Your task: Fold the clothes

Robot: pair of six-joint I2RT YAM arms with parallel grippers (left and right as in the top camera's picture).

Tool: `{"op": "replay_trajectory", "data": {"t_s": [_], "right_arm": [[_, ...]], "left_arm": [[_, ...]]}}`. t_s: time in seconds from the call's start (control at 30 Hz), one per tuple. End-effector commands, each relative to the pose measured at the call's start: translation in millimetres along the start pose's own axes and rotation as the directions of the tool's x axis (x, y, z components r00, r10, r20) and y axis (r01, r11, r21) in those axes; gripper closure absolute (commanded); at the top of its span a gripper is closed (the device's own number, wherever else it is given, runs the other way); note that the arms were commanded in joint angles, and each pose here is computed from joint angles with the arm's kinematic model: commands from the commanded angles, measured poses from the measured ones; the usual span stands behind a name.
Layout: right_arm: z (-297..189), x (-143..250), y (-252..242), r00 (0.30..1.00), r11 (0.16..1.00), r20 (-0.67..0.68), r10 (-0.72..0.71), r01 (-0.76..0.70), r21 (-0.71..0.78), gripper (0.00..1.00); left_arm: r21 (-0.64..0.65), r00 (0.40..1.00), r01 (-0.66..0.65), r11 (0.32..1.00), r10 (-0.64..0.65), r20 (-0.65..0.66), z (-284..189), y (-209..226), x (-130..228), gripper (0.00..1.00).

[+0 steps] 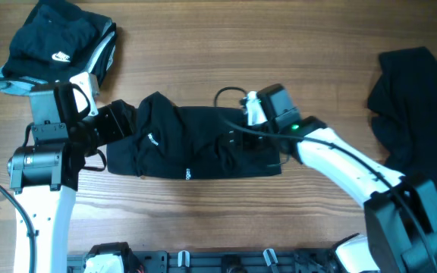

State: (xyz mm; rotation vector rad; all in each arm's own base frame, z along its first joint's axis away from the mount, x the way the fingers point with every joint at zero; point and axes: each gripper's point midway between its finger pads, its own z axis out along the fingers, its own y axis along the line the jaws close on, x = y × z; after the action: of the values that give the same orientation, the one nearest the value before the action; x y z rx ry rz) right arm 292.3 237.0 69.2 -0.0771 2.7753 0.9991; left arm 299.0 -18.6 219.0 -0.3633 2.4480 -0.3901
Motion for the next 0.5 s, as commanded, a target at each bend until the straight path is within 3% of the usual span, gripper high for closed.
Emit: {"op": "replay_trajectory", "data": {"t_s": [0.0,0.07,0.2,0.23,0.3,0.33,0.37,0.47], "right_arm": [[-28.7,-30.2,-35.7,0.984,0.986,0.129,0.122,-0.135,0.101,0.68],[-36.3,-30.9,-65.3,0.968,0.956,0.16,0.191,-0.221,0.192,0.9],[-10.3,-6.0,-97.6,0.932,0.889,0.086,0.353,-0.363,0.28,0.96],[5.6,-1.4,-85.7,0.93,0.911,0.012,0.366,-0.361,0.2,0.96],[28.1,-12.9,-34.6,0.981,0.98,-0.064,0.184,-0.188,-0.069,0.96],[28.8,-25.4,16.9,0.999,0.955,-0.02,-0.034,0.026,-0.296,0.96],[17.2,-39.2,63.6,0.979,0.867,0.089,-0.181,0.202,-0.457,0.96],[-1.6,-55.6,81.3,0.986,0.855,0.115,-0.117,0.159,-0.494,0.95]], "left_arm": [[0.007,1.0,-0.019,1.0,0.019,0.004,-1.5,-0.3,0.2,0.21],[0.005,1.0,-0.017,1.0,0.017,-0.001,-0.1,0.2,0.6,0.21],[0.004,1.0,-0.017,1.0,0.017,-0.006,1.5,0.7,0.9,0.21],[0.004,1.0,-0.017,1.0,0.017,-0.006,1.5,0.7,0.9,0.21],[0.004,1.0,-0.017,1.0,0.017,-0.006,1.5,0.6,0.9,0.21],[0.005,1.0,-0.017,1.0,0.017,-0.004,1.5,0.4,0.3,0.21],[0.005,1.0,-0.017,1.0,0.017,-0.002,1.5,0.4,-0.1,0.21],[0.005,1.0,-0.017,1.0,0.017,-0.003,1.5,0.4,0.2,0.22]]}}
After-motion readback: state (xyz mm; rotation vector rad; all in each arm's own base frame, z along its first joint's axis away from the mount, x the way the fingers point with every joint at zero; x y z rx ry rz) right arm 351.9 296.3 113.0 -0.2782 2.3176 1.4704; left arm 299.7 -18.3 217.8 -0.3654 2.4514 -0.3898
